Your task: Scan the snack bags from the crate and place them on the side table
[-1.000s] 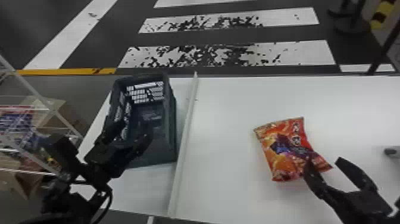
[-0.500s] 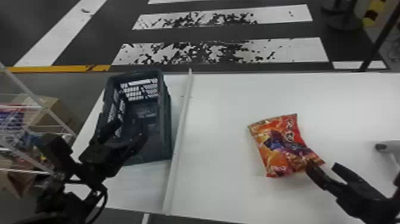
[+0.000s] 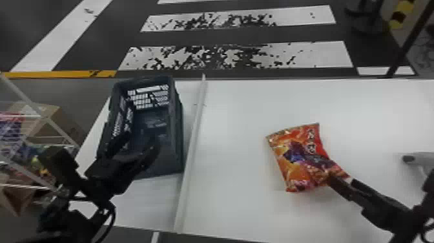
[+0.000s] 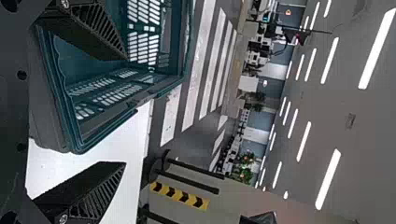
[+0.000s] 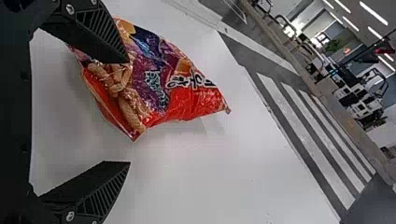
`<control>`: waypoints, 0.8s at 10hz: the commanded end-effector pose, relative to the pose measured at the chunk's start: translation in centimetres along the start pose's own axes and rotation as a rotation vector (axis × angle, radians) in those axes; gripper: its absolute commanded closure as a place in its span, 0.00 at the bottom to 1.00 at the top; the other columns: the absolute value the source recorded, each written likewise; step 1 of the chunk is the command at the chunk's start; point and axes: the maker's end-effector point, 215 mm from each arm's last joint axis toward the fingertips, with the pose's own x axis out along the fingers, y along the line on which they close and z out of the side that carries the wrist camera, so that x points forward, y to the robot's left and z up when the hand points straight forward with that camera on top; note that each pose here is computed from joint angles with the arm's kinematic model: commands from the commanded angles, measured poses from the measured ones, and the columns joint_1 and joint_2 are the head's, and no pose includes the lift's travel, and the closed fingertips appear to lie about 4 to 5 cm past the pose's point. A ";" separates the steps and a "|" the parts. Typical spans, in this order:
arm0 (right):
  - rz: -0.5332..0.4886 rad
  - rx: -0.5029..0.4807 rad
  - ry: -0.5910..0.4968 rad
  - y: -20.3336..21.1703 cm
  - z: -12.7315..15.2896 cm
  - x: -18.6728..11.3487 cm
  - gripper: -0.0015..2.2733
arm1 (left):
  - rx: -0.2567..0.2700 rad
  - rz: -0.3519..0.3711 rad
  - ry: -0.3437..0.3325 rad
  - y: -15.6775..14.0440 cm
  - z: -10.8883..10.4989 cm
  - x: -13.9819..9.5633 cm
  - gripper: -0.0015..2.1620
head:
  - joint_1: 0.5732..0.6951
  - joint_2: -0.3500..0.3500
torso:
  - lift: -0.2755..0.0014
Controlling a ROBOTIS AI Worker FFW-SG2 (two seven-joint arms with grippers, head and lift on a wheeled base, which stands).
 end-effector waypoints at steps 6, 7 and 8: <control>0.087 0.157 0.036 0.5 1.5 2.4 0.63 | -0.009 0.006 0.007 0.3 -0.5 -0.1 0.03 | 1.00 0.73 | 0.65; 0.086 0.159 0.033 0.3 1.8 2.2 0.93 | -0.010 0.008 0.009 0.4 -0.6 -0.1 0.04 | 1.00 0.73 | 0.65; 0.096 0.167 0.018 0.3 2.4 2.0 0.99 | -0.011 0.009 0.011 0.5 -0.7 -0.1 0.04 | 1.00 0.72 | 0.65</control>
